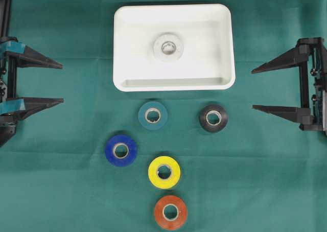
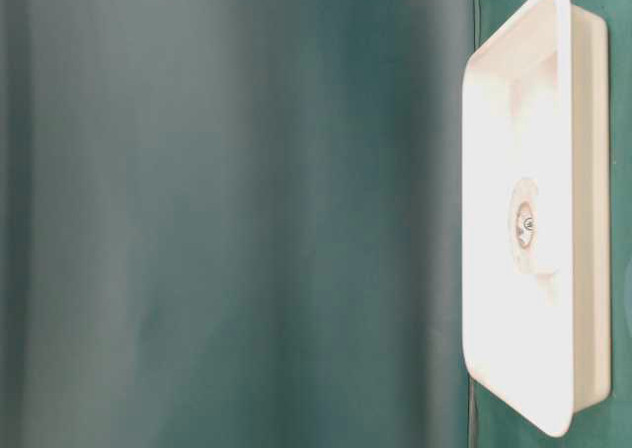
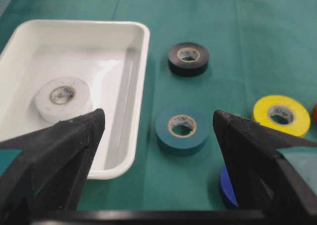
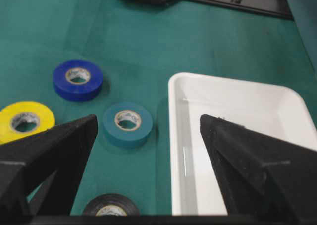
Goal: Pick up the tape from a random location and place it into the white case.
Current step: 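Reach the right gripper toward the blue tape roll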
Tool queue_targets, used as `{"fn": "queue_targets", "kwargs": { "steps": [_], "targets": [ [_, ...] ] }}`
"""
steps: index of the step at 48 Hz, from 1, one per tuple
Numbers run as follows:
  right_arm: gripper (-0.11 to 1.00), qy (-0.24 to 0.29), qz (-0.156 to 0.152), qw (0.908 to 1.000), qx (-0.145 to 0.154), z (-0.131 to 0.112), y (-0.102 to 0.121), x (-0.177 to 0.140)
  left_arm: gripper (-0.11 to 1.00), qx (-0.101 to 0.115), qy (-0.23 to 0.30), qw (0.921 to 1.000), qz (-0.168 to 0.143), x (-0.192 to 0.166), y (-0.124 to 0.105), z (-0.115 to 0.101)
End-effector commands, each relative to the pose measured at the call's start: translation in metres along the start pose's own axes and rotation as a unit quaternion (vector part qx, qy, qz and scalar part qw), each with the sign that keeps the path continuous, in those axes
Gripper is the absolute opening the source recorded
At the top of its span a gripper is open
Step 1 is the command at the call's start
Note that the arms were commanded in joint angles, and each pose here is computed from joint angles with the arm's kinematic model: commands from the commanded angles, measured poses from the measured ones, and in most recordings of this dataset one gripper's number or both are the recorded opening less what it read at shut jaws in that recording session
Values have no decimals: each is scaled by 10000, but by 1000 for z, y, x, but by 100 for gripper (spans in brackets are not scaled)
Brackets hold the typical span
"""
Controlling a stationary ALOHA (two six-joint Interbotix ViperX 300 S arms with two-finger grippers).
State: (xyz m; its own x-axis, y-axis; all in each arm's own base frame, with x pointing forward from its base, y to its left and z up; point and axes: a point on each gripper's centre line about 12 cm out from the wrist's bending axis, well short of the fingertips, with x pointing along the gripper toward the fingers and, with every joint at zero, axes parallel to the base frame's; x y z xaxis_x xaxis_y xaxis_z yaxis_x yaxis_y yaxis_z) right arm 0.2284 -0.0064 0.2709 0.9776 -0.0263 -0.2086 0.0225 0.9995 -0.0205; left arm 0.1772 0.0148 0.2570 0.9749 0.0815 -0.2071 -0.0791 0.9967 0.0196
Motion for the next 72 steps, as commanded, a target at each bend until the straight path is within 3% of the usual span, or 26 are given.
{"fn": "queue_targets", "kwargs": {
  "steps": [1, 15, 24, 36, 48, 72],
  "targets": [
    [92, -63, 71, 9999, 38, 7, 3, 1, 94, -20, -77, 10000, -15, 1, 0, 6],
    [92, 127, 536, 9985, 37, 3, 25, -1, 94, -66, -100, 9999, -16, 0, 0, 7],
    [92, 165, 536, 9984, 27, 2, 25, 0, 93, -182, -92, 9998, -10, 1, 0, 7],
    [92, 112, 536, 9985, 38, 4, 26, 6, 93, -181, -46, 9998, -17, 1, -1, 5],
    [92, 210, 545, 9983, 8, 14, 30, 35, 93, -181, -8, 9998, -17, 2, -1, 3],
    [92, 454, 625, 9970, -27, 44, 47, 132, 93, -182, -23, 9998, -10, 2, 0, 4]
  ]
}}
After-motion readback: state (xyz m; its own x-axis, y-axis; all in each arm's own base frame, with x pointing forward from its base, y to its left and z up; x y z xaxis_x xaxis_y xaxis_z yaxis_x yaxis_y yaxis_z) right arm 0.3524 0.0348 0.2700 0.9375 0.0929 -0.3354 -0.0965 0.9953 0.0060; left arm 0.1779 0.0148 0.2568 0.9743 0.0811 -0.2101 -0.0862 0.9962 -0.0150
